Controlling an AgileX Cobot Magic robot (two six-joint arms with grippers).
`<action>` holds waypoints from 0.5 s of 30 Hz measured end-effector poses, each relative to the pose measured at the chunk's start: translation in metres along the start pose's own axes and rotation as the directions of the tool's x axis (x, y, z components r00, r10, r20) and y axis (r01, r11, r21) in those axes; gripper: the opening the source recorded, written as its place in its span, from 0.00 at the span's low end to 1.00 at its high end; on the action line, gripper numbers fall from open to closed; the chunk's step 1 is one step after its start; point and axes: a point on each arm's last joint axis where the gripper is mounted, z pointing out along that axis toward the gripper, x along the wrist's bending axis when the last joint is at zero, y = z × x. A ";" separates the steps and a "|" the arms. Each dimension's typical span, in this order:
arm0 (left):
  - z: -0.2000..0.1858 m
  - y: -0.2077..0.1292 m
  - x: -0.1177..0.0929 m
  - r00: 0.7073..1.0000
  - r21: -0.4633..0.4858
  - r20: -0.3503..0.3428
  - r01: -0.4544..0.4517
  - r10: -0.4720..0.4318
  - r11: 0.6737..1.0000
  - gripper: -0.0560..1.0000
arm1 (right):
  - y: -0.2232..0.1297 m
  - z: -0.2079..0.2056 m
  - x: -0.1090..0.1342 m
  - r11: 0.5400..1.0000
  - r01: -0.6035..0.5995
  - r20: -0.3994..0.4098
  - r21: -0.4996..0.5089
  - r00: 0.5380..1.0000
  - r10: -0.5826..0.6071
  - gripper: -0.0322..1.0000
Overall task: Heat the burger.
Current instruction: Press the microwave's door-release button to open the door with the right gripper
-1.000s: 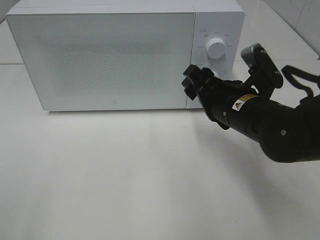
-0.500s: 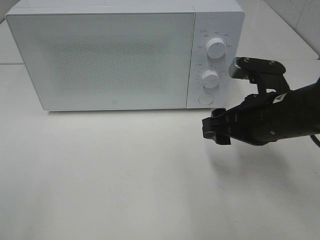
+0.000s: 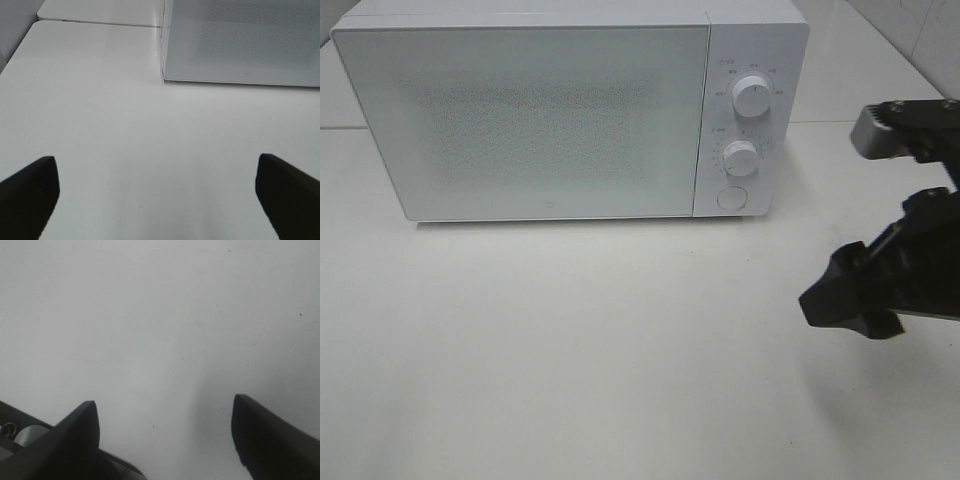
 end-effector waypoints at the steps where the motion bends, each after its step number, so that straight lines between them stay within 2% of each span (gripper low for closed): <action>1: 0.000 0.000 0.000 1.000 0.000 0.000 0.000 0.000 1.000 0.99 | -0.007 -0.016 0.001 1.000 0.005 0.010 -0.004 1.000 -0.005 0.73; 7: 0.000 0.000 0.000 1.000 0.000 0.000 0.000 0.000 1.000 0.99 | -0.023 -0.044 0.002 0.999 0.036 0.031 -0.025 0.999 -0.035 0.73; 9: 0.000 0.000 0.000 1.000 0.000 0.000 0.000 0.000 1.000 0.99 | -0.041 -0.072 0.004 0.995 0.058 0.035 -0.085 0.998 -0.055 0.74; 14: 0.000 0.000 0.000 1.000 0.000 0.000 0.000 0.000 1.000 0.99 | -0.063 -0.098 0.007 0.984 0.076 0.030 -0.163 0.997 -0.072 0.76; 15: 0.000 0.000 0.000 1.000 0.000 0.000 0.000 0.000 1.000 0.99 | -0.074 -0.110 0.007 0.972 0.086 0.041 -0.217 0.996 -0.079 0.76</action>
